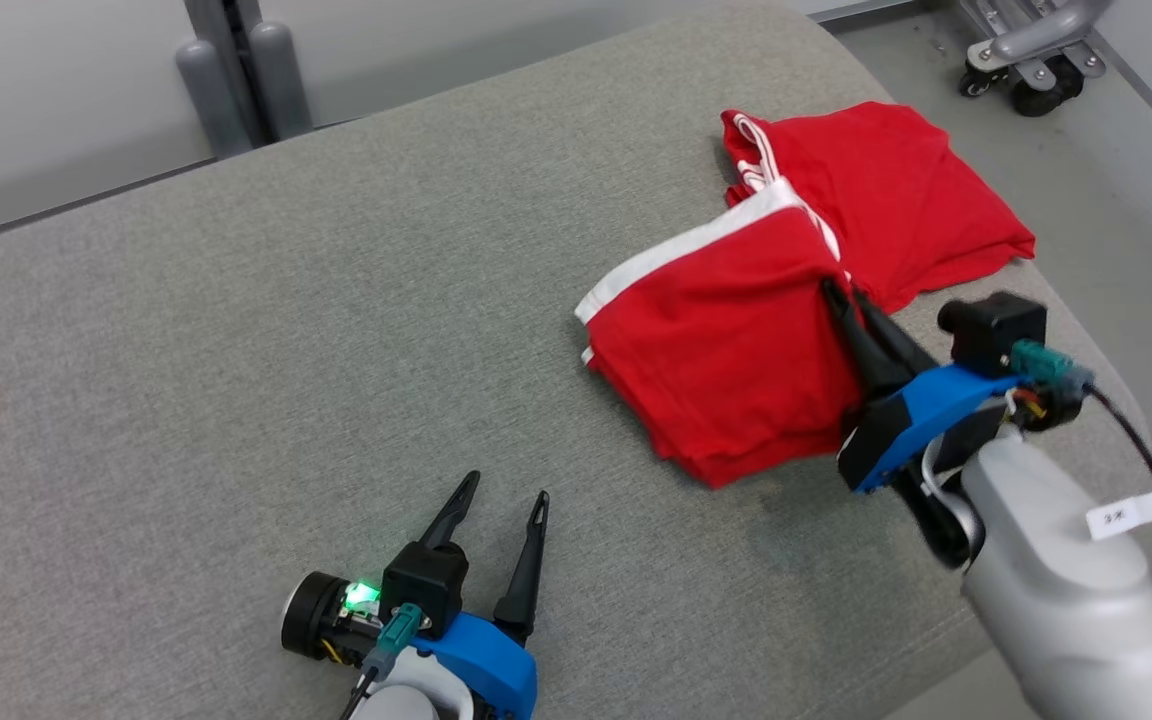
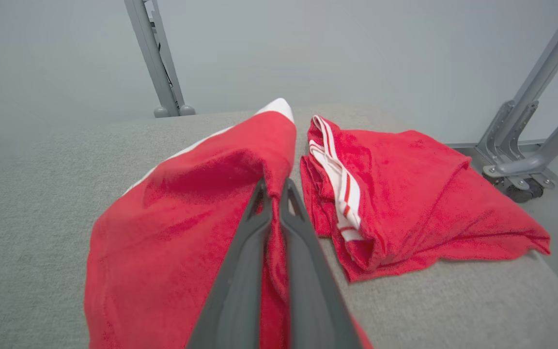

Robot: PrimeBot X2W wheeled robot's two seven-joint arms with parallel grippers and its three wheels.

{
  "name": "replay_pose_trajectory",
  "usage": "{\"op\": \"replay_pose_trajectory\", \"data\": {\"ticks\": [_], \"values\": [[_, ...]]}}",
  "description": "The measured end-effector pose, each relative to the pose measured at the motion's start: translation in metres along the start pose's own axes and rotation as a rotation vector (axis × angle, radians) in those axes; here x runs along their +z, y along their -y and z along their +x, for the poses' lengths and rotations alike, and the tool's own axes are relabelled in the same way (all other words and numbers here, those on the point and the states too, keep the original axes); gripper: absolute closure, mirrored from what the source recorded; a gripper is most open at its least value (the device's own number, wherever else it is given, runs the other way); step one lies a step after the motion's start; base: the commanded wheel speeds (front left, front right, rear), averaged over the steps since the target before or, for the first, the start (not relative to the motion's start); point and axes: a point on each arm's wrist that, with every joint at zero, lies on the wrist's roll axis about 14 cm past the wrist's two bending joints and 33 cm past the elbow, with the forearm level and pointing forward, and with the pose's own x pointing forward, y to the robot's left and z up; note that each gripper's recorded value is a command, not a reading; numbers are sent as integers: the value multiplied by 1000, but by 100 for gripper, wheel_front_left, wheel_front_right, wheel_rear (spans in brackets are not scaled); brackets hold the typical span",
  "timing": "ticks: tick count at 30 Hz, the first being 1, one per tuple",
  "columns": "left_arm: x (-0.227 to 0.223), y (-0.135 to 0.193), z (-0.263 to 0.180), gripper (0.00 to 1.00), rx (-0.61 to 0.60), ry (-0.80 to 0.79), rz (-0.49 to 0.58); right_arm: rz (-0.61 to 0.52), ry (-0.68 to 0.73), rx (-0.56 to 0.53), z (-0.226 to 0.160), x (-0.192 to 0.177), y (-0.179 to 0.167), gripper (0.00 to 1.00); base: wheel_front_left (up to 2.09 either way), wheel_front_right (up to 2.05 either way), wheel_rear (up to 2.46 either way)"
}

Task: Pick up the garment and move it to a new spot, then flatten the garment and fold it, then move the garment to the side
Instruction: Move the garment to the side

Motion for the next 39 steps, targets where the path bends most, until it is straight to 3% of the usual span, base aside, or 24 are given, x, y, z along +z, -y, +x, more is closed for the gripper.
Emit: {"op": "replay_pose_trajectory", "data": {"ticks": [7, 16, 17, 18, 19, 27, 36, 39], "values": [[-8, -16, -5, 0, 45, -15, -21, -197, 24, 23, 40, 40, 20, 100, 0, 0, 0], [-9, -43, -5, 0, 108, -2, -18, -290, -29, -176, 67, 59, 105, 100, 0, 0, 0], [-8, -48, -6, 0, 123, 2, -22, -299, -31, -195, 69, 61, 112, 78, 0, 0, 0], [-9, -52, -6, 0, 135, 4, -27, -311, -37, -211, 71, 62, 119, 24, 0, 0, 0], [-9, -55, -7, 0, 146, 4, -33, -317, -48, -229, 71, 60, 125, 0, 0, 0, 0], [-10, -73, -8, 0, 205, 7, -39, -279, 7, -276, 76, 65, 128, 0, 0, 0, 0], [3, -104, -26, 0, 332, 38, -30, -180, 101, -121, 77, 48, 42, 0, 0, 0, 0], [7, -115, -38, 0, 385, 48, -34, -95, 135, -67, 76, 44, 9, 0, 0, 0, 0]]}}
